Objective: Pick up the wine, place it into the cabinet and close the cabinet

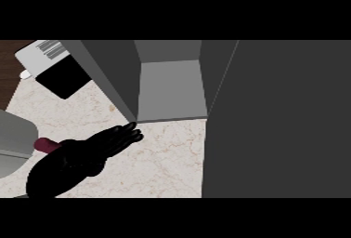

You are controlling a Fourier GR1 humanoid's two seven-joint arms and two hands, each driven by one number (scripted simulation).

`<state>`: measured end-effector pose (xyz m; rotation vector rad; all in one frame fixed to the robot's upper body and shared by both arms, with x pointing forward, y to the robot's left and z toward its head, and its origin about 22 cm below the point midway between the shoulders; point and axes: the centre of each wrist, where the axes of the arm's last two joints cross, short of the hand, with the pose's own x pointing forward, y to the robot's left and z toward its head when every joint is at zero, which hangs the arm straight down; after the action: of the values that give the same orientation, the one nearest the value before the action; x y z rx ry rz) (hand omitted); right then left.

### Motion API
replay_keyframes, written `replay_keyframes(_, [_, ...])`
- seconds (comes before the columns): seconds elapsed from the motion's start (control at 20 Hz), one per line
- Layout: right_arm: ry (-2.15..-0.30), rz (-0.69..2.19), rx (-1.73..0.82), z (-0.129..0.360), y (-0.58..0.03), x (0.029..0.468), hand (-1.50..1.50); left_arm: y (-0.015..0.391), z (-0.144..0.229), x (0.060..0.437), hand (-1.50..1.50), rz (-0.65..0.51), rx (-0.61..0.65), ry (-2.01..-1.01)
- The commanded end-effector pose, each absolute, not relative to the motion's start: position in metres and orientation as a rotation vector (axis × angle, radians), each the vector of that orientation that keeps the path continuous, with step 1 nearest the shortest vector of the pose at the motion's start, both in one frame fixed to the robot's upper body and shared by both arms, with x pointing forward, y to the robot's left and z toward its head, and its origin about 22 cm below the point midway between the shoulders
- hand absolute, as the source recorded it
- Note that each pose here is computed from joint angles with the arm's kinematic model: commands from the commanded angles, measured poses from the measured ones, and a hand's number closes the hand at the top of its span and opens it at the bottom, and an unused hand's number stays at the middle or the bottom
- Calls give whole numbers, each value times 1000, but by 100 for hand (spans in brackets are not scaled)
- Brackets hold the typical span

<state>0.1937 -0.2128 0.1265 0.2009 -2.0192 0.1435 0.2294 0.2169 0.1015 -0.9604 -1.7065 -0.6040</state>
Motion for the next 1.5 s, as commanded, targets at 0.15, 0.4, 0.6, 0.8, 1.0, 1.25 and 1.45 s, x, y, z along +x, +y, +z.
replay_keyframes(0.15, [-1967,170,293,146,-210,165,-150,284,112,256,-150,-706,-1203,-1520])
replay_keyframes(0.4, [-1957,170,308,165,-200,140,-150,329,163,278,-150,-729,-1263,-1472])
replay_keyframes(0.6, [-1932,152,278,177,-195,115,-150,358,181,285,-150,-723,-1296,-1399])
replay_keyframes(0.8, [-1946,147,293,189,-192,103,-150,373,206,311,-150,-717,-1261,-1390])
replay_keyframes(1.0, [-1942,114,289,197,-185,102,-150,372,208,317,-150,-729,-1261,-1357])
replay_keyframes(1.25, [-1937,123,290,201,-183,97,-150,378,195,326,-150,-726,-1233,-1324])
replay_keyframes(1.45, [-1947,131,277,212,-192,94,-150,368,185,330,-150,-741,-1231,-1311])
